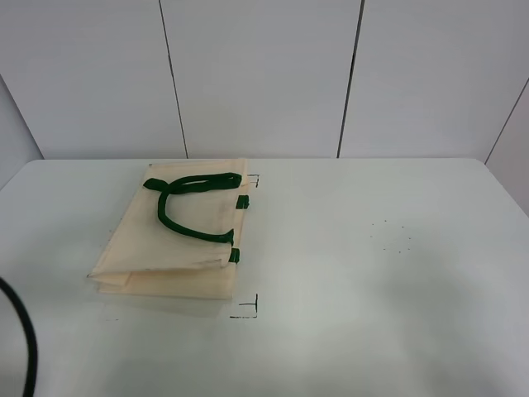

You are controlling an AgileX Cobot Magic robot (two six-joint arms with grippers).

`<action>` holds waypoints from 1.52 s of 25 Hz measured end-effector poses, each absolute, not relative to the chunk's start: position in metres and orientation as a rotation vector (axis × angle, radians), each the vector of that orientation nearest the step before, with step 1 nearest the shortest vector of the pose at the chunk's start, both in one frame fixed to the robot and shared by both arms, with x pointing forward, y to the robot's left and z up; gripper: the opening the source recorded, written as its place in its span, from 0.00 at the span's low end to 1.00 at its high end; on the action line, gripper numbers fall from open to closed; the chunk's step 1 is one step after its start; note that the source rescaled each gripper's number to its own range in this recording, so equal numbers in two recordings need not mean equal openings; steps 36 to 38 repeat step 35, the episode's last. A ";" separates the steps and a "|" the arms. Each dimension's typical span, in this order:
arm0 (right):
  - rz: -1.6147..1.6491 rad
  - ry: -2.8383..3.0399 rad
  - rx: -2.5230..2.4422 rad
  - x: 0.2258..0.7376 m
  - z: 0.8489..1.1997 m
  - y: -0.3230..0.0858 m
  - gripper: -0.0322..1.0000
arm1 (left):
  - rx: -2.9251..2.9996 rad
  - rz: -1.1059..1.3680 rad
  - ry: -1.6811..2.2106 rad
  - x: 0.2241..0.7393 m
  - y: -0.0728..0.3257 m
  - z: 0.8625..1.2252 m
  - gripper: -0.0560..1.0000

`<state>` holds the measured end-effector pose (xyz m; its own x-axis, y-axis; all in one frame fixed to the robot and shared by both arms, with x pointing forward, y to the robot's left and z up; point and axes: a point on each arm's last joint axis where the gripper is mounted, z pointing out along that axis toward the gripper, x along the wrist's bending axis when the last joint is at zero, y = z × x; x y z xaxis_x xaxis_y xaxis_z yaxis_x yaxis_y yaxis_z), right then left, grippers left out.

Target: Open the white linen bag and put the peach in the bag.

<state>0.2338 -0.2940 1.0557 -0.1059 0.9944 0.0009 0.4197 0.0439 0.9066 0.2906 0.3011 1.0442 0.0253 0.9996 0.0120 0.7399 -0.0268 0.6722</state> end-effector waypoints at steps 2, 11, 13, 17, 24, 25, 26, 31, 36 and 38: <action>1.032 1.617 1.454 0.234 1.056 -0.294 1.00 | 1.777 0.741 1.726 0.281 0.302 1.047 0.97; 1.032 1.617 1.454 0.234 1.056 -0.294 1.00 | 1.632 0.885 1.625 0.253 0.303 1.051 0.97; 1.032 1.617 1.454 0.234 1.056 -0.294 1.00 | 1.602 0.912 1.619 0.248 0.303 1.051 0.97; 1.032 1.617 1.454 0.234 1.056 -0.294 1.00 | 1.546 0.964 1.569 0.236 0.303 1.051 0.97; 1.032 1.617 1.454 0.234 1.056 -0.294 1.00 | 1.548 0.963 1.545 0.234 0.304 1.051 0.97; 1.032 1.617 1.454 0.234 1.056 -0.294 1.00 | 1.553 0.959 1.538 0.234 0.304 1.051 0.97; 1.032 1.617 1.454 0.234 1.056 -0.294 1.00 | 1.555 0.957 1.535 0.234 0.304 1.051 0.97; 1.032 1.617 1.454 0.234 1.056 -0.294 1.00 | 1.559 0.954 1.530 0.234 0.304 1.051 0.97; 1.032 1.617 1.454 0.234 1.056 -0.294 1.00 | 1.559 0.954 1.530 0.234 0.304 1.051 0.97; 1.032 1.617 1.454 0.234 1.056 -0.294 1.00 | 1.559 0.954 1.530 0.234 0.304 1.051 0.97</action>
